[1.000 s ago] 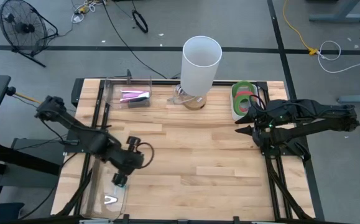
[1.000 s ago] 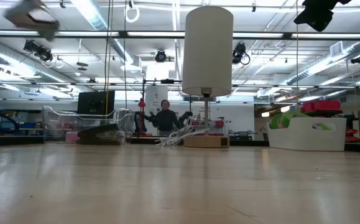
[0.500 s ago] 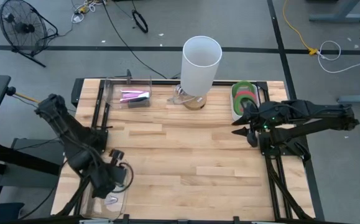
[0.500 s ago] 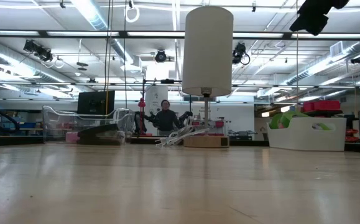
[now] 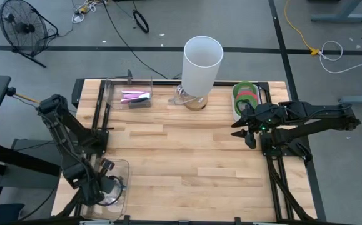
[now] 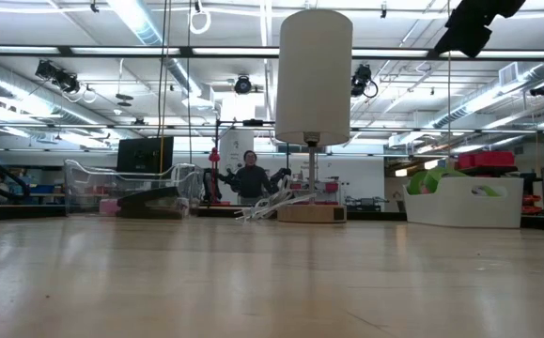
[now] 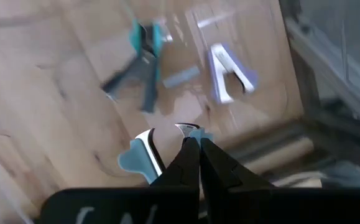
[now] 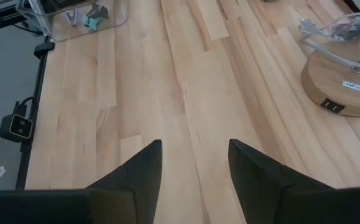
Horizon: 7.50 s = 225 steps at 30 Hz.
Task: Pick and place Stapler, Stapler remover, tape
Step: Put the light blue staple remover into the bottom transparent bin, then return to Home Position
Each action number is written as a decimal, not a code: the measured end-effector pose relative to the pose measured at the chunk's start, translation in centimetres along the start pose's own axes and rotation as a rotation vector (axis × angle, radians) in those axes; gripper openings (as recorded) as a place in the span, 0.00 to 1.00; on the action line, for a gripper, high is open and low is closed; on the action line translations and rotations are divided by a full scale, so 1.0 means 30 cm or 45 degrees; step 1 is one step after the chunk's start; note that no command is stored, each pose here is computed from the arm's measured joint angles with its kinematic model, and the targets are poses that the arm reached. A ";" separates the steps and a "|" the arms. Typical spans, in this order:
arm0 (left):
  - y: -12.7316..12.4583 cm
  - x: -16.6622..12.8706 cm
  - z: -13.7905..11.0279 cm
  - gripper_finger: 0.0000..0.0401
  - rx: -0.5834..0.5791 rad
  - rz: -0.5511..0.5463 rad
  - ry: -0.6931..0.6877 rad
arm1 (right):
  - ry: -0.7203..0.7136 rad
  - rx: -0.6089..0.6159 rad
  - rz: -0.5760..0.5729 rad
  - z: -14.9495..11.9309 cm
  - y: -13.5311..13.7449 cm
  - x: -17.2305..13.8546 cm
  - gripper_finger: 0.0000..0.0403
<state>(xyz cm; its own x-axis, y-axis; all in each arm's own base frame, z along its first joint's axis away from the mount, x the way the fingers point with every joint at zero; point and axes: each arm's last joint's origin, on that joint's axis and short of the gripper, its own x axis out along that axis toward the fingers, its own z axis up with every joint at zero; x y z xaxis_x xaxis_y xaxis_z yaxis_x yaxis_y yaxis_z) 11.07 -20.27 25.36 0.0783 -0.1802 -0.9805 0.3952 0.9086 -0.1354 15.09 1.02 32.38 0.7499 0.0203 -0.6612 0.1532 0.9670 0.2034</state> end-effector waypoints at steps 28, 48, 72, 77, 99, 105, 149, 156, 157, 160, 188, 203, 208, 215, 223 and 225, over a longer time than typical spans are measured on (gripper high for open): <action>0.029 0.017 0.023 0.20 -0.022 0.059 -0.072 | -0.035 -0.009 0.009 0.009 0.003 0.000 0.46; 0.300 -0.127 0.210 0.10 -0.193 0.616 -0.438 | -0.064 -0.132 -0.032 0.014 0.001 0.000 0.33; 0.626 -0.234 0.244 0.01 -0.486 0.494 -0.870 | -0.062 -0.268 -0.031 0.014 0.001 -0.001 0.01; 0.653 -0.229 0.188 0.00 -0.523 0.473 -1.176 | -0.062 -0.264 -0.030 0.014 0.001 -0.001 0.02; 0.658 0.035 -0.124 0.00 -0.490 0.553 -1.666 | -0.049 -0.267 0.023 0.012 0.005 0.000 0.02; 0.646 0.095 -0.203 0.00 -0.494 0.536 -1.763 | -0.051 -0.266 0.023 0.013 0.005 -0.001 0.02; 0.690 0.180 -0.296 0.01 -0.494 0.618 -1.734 | -0.147 -0.268 0.041 0.037 0.013 -0.001 0.02; 0.691 0.183 -0.296 0.04 -0.652 0.493 -1.774 | -0.156 -0.265 0.044 0.040 0.013 -0.001 0.02; 0.691 0.183 -0.296 0.05 -0.665 0.478 -1.779 | -0.157 -0.272 0.043 0.040 0.013 -0.001 0.02; 0.691 0.184 -0.296 0.05 -0.683 0.460 -1.784 | -0.157 -0.285 0.042 0.040 0.013 -0.001 0.02; 0.691 0.184 -0.296 0.05 -0.683 0.460 -1.786 | -0.689 -0.467 0.322 -0.082 0.001 0.235 0.00; 0.691 0.184 -0.296 0.05 -0.683 0.459 -1.786 | -0.689 -0.405 0.330 -0.356 -0.085 0.266 0.00; 0.691 0.184 -0.296 0.05 -0.683 0.459 -1.786 | -0.743 -0.469 0.317 -0.383 -0.094 0.255 0.00; 0.690 0.184 -0.296 0.05 -0.683 0.459 -1.786 | -0.760 -0.443 0.310 -0.434 -0.111 0.259 0.00; 0.691 0.184 -0.296 0.05 -0.683 0.459 -1.786 | -0.784 -0.389 0.286 -0.477 -0.128 0.256 0.00; 0.691 0.184 -0.296 0.05 -0.683 0.459 -1.786 | -0.765 -0.387 0.284 -0.487 -0.131 0.253 0.00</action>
<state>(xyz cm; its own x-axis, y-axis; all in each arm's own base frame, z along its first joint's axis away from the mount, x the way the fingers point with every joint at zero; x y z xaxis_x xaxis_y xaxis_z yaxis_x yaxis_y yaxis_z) 11.55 0.91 15.89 0.9836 0.1531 -0.0959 -0.1734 0.9490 -0.2634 10.79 1.07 16.02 0.9812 0.1671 -0.0970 -0.1660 0.9859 0.0195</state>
